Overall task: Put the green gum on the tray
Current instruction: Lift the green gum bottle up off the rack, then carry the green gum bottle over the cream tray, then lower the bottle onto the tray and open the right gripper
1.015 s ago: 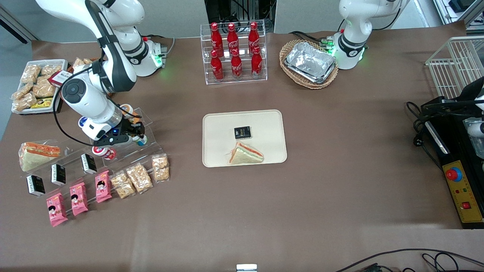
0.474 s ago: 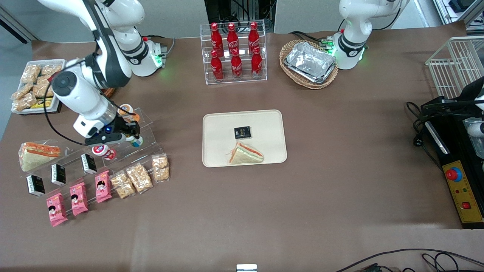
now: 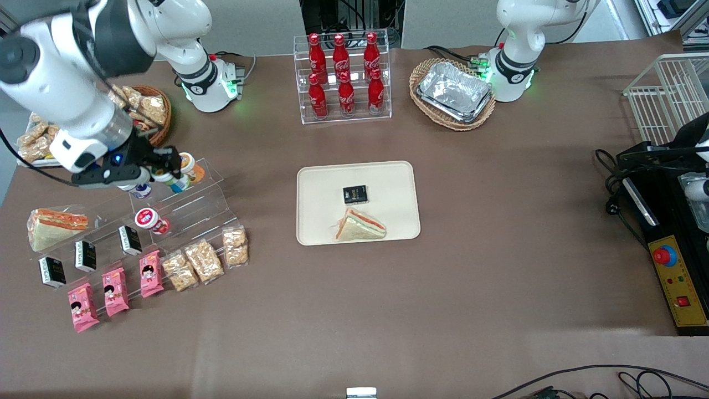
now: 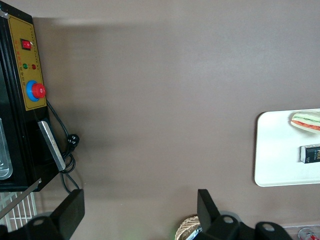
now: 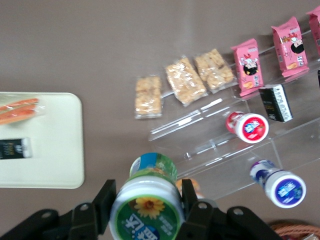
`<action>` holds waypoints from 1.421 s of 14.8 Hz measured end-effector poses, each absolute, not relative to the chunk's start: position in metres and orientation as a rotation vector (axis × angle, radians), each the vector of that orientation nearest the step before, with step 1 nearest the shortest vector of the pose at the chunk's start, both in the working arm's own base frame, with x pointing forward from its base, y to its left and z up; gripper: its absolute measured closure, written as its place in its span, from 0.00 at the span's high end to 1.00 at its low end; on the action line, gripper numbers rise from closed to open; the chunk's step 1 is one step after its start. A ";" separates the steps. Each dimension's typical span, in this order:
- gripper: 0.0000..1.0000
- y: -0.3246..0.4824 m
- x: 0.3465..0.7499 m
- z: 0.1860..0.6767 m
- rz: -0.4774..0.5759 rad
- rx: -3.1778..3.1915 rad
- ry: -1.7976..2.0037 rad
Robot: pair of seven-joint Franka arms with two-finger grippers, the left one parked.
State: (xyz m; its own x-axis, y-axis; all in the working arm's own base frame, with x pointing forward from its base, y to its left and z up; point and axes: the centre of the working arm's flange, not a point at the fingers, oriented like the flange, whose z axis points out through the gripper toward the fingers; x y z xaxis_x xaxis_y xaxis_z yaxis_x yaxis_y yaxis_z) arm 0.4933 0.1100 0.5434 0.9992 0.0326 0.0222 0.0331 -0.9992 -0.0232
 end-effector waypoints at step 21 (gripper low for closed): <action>0.59 0.371 0.470 0.244 0.009 -3.182 0.308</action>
State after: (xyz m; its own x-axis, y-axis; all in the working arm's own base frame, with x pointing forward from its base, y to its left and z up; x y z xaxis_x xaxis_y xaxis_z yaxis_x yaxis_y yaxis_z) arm 0.4700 0.3715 0.2437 0.9814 -0.1920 -0.0004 -0.1916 -0.9799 0.0555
